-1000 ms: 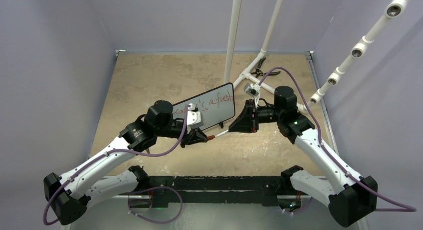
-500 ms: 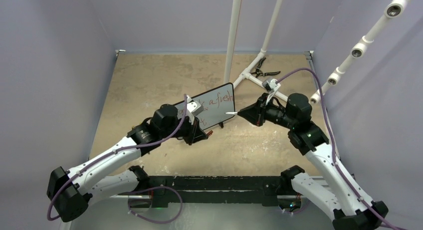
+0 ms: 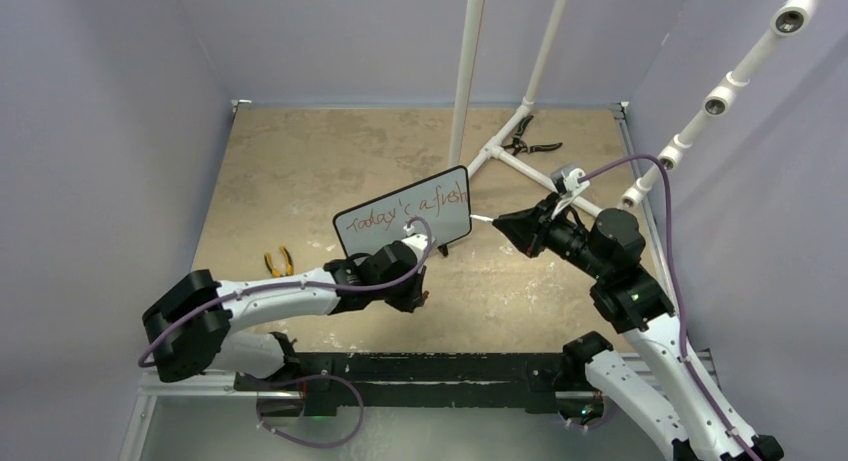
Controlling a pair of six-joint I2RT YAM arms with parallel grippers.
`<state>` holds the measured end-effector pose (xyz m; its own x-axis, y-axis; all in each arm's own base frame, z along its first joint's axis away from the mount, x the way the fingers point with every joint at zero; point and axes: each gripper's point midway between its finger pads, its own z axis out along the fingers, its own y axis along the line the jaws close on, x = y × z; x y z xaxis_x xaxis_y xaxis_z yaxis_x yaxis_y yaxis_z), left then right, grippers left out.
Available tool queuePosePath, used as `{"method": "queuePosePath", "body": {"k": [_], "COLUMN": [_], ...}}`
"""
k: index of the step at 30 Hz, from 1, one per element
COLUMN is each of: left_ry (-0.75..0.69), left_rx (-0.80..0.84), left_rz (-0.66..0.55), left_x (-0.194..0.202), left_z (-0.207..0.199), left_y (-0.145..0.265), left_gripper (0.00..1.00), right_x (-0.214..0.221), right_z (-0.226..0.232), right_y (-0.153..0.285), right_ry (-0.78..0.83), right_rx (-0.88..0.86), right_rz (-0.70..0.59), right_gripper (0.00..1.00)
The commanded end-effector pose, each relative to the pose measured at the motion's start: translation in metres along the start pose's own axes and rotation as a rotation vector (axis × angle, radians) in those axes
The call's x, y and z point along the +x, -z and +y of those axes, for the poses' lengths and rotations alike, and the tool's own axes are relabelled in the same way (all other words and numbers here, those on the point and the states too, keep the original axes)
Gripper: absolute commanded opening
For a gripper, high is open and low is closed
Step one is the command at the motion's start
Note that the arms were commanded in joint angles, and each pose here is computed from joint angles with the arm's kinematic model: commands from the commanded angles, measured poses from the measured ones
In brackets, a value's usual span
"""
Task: Write a sentence on the whiteboard
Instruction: Place the pen cap at the center of the board, then close the whiteboard marker at the center of the board.
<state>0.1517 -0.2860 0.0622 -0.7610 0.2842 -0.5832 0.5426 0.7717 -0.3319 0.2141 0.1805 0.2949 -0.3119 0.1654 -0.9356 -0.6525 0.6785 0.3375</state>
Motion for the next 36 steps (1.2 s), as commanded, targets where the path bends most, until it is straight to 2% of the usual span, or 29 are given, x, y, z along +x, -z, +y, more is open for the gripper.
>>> {"method": "queuePosePath", "body": {"k": [1,8,15,21,23,28,32,36], "left_ry": [0.035,-0.013,-0.034,-0.067,-0.074,-0.079,-0.090,-0.146], "left_rx": [-0.053,-0.106,-0.141,-0.189,-0.192,-0.181,-0.135,-0.045], "left_rz": [-0.016,0.076,0.071,0.079,0.090,0.112,0.058,-0.087], "left_x": [0.002,0.027,0.025,0.025,0.026,0.036,0.028,-0.011], "left_z": [0.006,0.019,0.026,0.035,0.036,0.038,0.032,0.010], "left_y": [-0.018,-0.036,-0.040,-0.043,-0.044,-0.041,-0.028,0.000], "left_gripper": [0.02,0.15,0.33,0.38,0.32,0.00,0.00,0.00], "right_x": [-0.009,-0.009,-0.009,-0.009,-0.009,-0.014,-0.020,-0.013], "right_z": [-0.001,0.000,-0.001,-0.002,-0.002,-0.005,-0.007,0.002], "right_y": [0.003,0.004,0.004,0.004,0.004,0.006,0.010,0.011], "right_ry": [0.033,0.038,0.035,0.033,0.033,0.031,0.019,-0.010], "right_rx": [0.011,0.011,0.016,0.018,0.021,0.045,0.078,0.034], "right_rz": [-0.043,-0.049,-0.049,-0.046,-0.047,-0.063,-0.079,-0.043], "right_gripper": [0.00,0.00,0.00,0.00,0.00,0.00,0.00,0.00]}}
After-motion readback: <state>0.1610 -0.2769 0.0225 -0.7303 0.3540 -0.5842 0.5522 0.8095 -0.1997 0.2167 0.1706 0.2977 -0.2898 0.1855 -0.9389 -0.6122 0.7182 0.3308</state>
